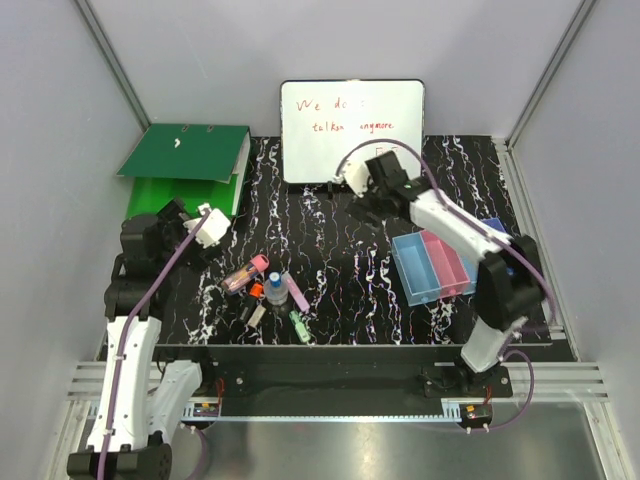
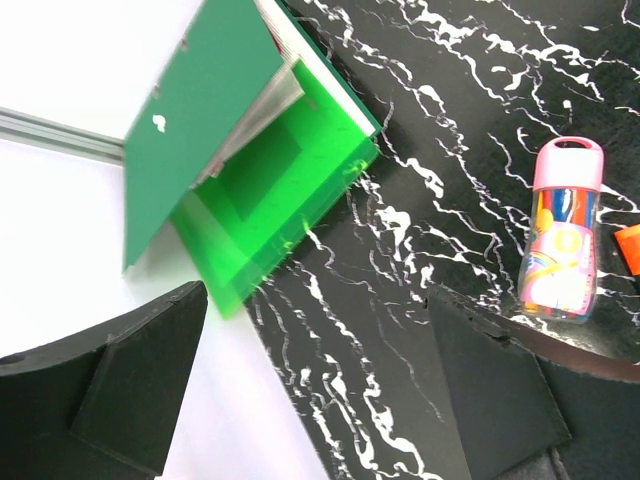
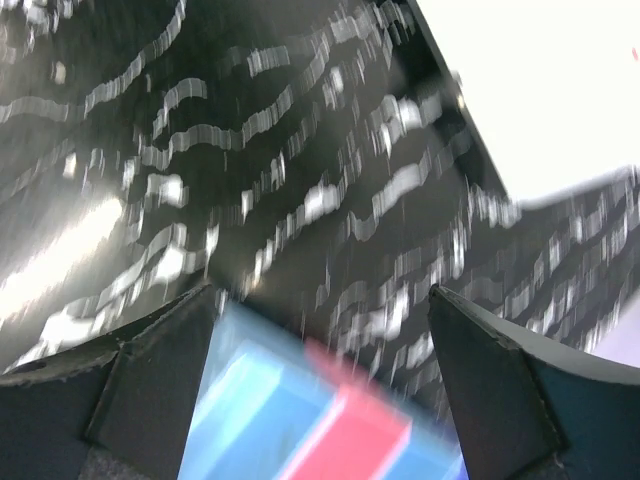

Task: Sort the stationery into containers
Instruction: Move the storage box to the center of the board, then pick up the stationery from the center of the board, then place the stationery in the storage box.

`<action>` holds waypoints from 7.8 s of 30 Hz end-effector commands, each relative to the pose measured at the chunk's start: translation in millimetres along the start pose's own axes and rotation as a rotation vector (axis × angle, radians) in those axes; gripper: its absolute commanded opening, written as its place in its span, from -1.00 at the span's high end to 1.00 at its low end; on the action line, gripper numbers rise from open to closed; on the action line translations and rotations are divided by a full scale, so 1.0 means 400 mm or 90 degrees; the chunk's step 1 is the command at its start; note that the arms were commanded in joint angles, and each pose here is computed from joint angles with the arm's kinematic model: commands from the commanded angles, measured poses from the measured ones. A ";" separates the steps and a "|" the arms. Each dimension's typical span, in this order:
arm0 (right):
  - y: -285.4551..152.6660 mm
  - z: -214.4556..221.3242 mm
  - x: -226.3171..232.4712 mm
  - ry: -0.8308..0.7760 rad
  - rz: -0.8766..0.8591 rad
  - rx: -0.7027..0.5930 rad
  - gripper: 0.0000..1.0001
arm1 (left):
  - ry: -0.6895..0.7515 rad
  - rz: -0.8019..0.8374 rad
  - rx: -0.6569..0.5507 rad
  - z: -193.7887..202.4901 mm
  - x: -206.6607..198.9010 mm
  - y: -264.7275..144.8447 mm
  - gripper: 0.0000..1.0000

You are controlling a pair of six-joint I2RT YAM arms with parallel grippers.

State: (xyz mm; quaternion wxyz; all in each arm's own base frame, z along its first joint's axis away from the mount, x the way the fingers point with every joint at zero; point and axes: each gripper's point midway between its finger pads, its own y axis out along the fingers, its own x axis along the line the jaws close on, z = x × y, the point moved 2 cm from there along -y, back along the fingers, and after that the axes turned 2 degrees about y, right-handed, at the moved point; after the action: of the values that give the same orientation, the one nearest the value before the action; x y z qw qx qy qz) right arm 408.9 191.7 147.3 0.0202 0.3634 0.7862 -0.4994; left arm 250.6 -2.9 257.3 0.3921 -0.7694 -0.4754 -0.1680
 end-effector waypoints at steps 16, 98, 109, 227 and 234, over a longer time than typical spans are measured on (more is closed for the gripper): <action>-0.148 0.413 -0.111 0.325 0.132 0.191 -0.80 | 0.077 -0.034 -0.039 -0.040 0.010 -0.079 -0.98; 0.272 -0.072 0.134 0.715 -0.165 0.144 1.00 | 0.141 0.112 -0.052 -0.041 -0.073 0.032 -0.98; 0.229 -0.093 0.111 0.644 -0.167 0.099 -0.14 | 0.099 0.135 -0.063 -0.030 -0.117 0.046 -0.98; -0.395 0.153 -0.230 0.105 0.305 0.000 -0.50 | -0.002 0.496 -0.060 -0.359 -0.230 0.627 1.00; -0.411 0.155 -0.236 0.117 0.313 -0.010 -0.50 | 0.008 0.508 -0.042 -0.335 -0.270 0.738 1.00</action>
State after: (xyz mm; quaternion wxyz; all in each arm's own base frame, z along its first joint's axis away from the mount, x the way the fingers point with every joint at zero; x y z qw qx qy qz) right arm 361.8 54.0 258.8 0.0631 0.5611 0.6740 -0.4762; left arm 452.0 -232.4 148.6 0.4034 -0.9062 -0.1265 -0.0092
